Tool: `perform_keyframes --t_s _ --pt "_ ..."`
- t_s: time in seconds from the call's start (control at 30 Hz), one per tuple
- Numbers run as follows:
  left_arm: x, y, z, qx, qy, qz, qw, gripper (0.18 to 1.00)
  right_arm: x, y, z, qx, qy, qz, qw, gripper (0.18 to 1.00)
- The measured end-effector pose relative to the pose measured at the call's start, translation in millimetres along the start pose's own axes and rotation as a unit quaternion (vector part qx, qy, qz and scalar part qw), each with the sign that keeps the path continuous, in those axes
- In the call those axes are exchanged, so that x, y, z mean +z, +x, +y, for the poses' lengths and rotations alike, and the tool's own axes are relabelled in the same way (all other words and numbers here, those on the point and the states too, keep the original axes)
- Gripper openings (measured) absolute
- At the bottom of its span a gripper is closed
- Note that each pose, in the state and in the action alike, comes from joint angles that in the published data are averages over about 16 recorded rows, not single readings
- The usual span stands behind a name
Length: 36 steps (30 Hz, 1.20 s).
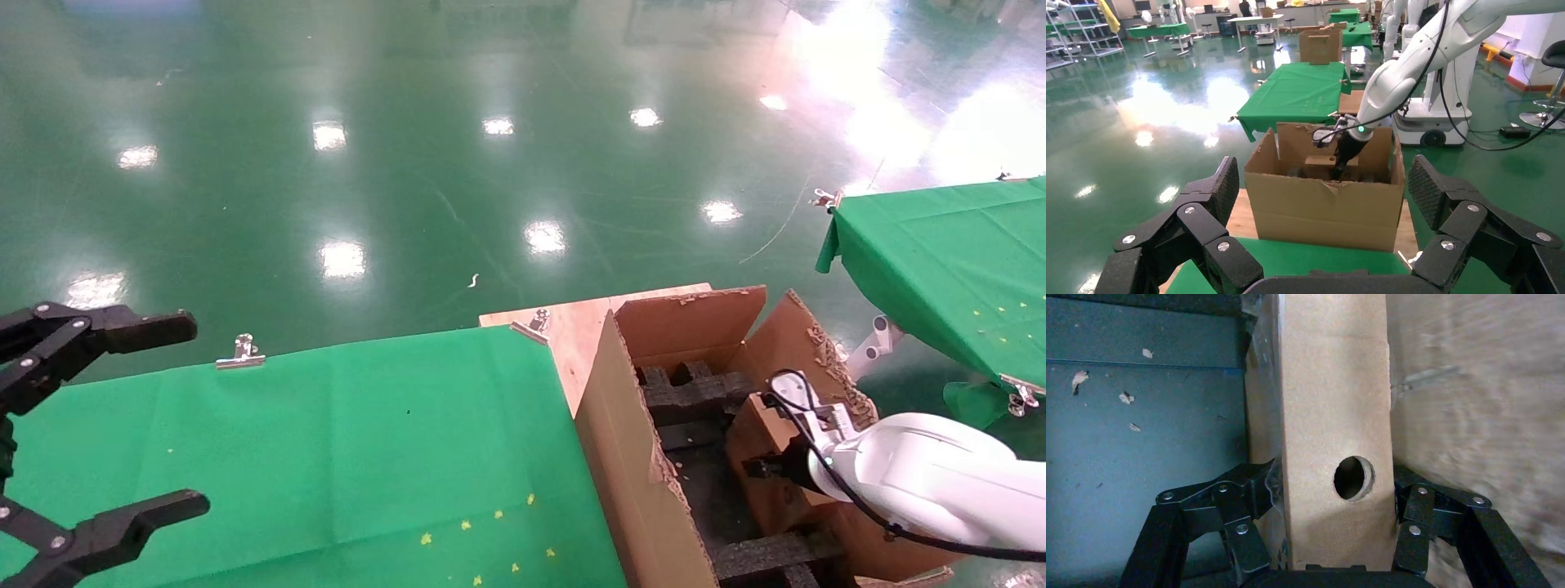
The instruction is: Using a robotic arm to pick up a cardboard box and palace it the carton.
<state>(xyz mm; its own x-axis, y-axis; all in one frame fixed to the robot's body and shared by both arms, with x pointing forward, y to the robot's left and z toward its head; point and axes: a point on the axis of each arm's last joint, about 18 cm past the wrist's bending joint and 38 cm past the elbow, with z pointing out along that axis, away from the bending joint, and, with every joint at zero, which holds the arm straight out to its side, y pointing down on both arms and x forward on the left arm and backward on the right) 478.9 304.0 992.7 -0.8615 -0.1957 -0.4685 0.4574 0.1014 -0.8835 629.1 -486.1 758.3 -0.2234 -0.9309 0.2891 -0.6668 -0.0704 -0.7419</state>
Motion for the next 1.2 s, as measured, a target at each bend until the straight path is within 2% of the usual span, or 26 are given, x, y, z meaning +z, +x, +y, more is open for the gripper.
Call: perform_keyframes --t_s 0.53,0.73,0.93,1.2 --pt "-0.1 -0.1 -0.1 0.000 0.000 0.000 1.0000 1.001 10.8 -8.2 2.4 -0.005 -0.003 -0.012 1.000 0.307" --pt "-0.1 -0.1 -0.1 0.000 0.000 0.000 1.0000 1.001 6.5 -5.1 -4.9 -0.005 0.006 -0.012 1.000 0.354" --pt "-0.1 -0.1 -0.1 0.000 0.000 0.000 1.0000 1.001 -1.0 0.2 -16.0 -0.004 0.018 -0.012 1.000 0.434" --pt "-0.1 -0.1 -0.1 0.000 0.000 0.000 1.0000 1.001 -18.8 7.1 -39.9 0.002 0.047 -0.016 0.999 0.595"
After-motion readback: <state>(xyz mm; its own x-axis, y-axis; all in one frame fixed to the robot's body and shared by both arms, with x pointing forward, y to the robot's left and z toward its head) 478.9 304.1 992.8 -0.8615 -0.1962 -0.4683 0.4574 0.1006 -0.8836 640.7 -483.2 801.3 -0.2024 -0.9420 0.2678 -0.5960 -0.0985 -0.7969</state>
